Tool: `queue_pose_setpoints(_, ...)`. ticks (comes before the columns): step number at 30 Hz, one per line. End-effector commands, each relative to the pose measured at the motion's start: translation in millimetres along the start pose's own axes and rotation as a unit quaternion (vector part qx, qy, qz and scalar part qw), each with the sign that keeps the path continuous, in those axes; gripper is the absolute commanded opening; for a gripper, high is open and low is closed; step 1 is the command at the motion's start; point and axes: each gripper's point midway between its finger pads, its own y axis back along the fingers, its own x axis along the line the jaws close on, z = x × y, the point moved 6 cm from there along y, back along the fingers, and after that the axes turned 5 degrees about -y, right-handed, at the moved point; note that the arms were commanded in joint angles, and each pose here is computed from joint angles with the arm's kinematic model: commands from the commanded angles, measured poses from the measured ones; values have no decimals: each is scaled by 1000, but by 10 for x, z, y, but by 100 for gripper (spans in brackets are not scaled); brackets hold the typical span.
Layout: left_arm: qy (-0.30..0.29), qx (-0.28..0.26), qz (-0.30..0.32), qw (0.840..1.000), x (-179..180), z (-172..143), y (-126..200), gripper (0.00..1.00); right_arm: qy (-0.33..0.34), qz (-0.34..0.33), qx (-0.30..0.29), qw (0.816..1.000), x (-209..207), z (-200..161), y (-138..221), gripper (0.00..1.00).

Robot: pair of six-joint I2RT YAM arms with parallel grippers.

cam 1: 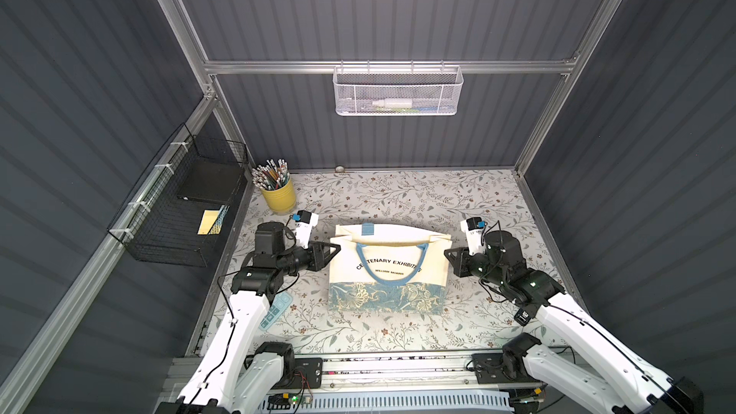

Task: Put away the canvas bag
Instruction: Place the canvas bag at the center of the board, then press the canvas bag.

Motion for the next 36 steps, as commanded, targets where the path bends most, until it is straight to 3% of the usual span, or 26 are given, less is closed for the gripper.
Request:
queue_pose_setpoints(1, 7, 11, -20, 1000, -80, -89, 27, 35, -12, -13, 24, 1000, -26, -105, 33, 31)
queue_pose_setpoints(3, 3, 12, -30, 999, -104, -88, 28, 37, -8, -12, 16, 1000, -2, -61, 58, 35)
queue_pose_setpoints(6, 1, 11, -35, 999, -108, -94, 22, 13, -1, -10, 9, 1000, 32, -4, 81, 32)
queue_pose_setpoints(8, 2, 11, -36, 999, -111, -96, 21, 9, 3, -13, 0, 1000, 53, 56, 121, 39)
queue_pose_setpoints(9, 1, 10, -37, 999, -116, -96, 25, 10, 6, -17, -9, 1000, 64, 102, 155, 42)
queue_pose_setpoints(13, -6, 10, -41, 999, -151, -85, 47, 34, 21, -23, -70, 997, 164, 368, 390, 60)
queue_pose_setpoints(14, -6, 10, -41, 999, -155, -84, 52, 36, 21, -25, -84, 996, 191, 433, 453, 62)
queue_pose_setpoints(21, -29, -12, -42, 999, -296, 153, 152, 41, 14, -27, -118, 993, 321, 689, 653, 62)
queue_pose_setpoints(29, -61, -38, 4, 997, -454, 593, 332, 49, 14, -75, -98, 992, 337, 907, 530, 66)
queue_pose_setpoints(31, -62, -38, 18, 997, -444, 674, 337, 56, 14, -82, -93, 992, 349, 963, 485, 67)
queue_pose_setpoints(36, -45, 2, -67, 997, -479, 673, 162, 60, 20, -61, -71, 995, 416, 1035, 352, 74)
